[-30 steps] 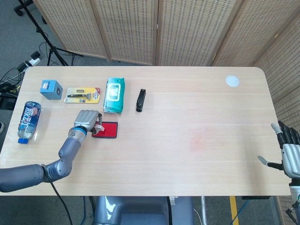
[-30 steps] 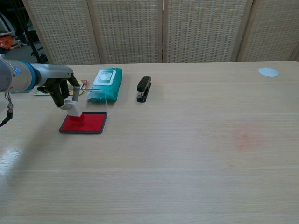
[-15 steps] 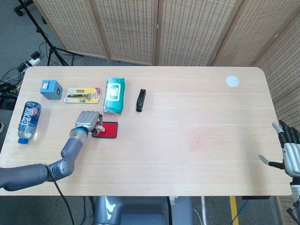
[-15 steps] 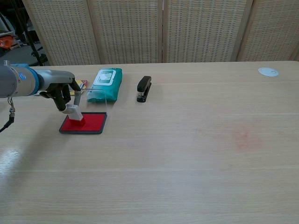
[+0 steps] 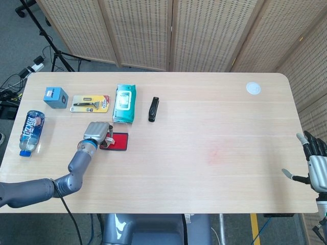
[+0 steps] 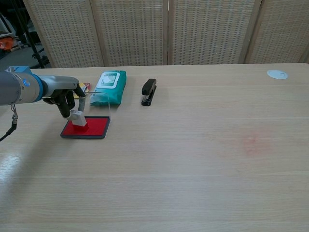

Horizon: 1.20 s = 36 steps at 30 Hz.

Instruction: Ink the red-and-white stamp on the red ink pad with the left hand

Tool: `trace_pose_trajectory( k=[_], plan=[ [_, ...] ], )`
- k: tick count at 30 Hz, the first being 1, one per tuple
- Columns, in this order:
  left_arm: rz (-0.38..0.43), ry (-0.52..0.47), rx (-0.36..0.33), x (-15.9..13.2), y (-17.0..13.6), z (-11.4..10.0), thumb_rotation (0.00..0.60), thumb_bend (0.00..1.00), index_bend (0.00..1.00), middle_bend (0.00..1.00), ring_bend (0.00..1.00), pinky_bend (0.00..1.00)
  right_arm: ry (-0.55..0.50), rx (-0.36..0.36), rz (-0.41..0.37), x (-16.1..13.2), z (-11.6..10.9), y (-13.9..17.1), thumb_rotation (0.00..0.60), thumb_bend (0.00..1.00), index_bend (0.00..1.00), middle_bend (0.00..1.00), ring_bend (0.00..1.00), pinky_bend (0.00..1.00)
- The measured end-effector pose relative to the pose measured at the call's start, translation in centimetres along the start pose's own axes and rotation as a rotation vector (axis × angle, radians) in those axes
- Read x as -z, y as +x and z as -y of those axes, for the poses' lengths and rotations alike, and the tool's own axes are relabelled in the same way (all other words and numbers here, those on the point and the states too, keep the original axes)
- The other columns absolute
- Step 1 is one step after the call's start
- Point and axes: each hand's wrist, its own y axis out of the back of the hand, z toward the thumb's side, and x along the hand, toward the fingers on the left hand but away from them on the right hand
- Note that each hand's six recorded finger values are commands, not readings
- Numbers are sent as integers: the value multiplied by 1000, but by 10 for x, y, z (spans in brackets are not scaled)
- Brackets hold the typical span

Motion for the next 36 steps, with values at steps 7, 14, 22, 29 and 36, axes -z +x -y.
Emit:
trace_pose_trajectory(
  k=[7, 14, 22, 29, 36],
  plan=[
    [-2, 2, 9, 0, 2, 5, 600, 412, 630, 912, 976, 949, -1, 1, 0, 0, 0, 0, 600, 0, 0, 0, 0, 0],
    [1, 4, 13, -3, 3, 8, 600, 412, 630, 912, 976, 949, -4, 2, 2, 1, -1, 0, 600, 0, 0, 0, 0, 0],
    [-2, 8, 16, -3, 3, 10, 600, 413, 631, 912, 976, 949, -5, 2, 2, 1, -1, 0, 600, 0, 0, 0, 0, 0],
    [-2, 6, 19, -3, 4, 11, 600, 413, 631, 912, 976, 949, -5, 2, 2, 1, -1, 0, 600, 0, 0, 0, 0, 0],
    [-8, 7, 19, 0, 4, 12, 600, 413, 631, 912, 976, 949, -6, 3, 3, 1, -1, 0, 600, 0, 0, 0, 0, 0]
  ],
)
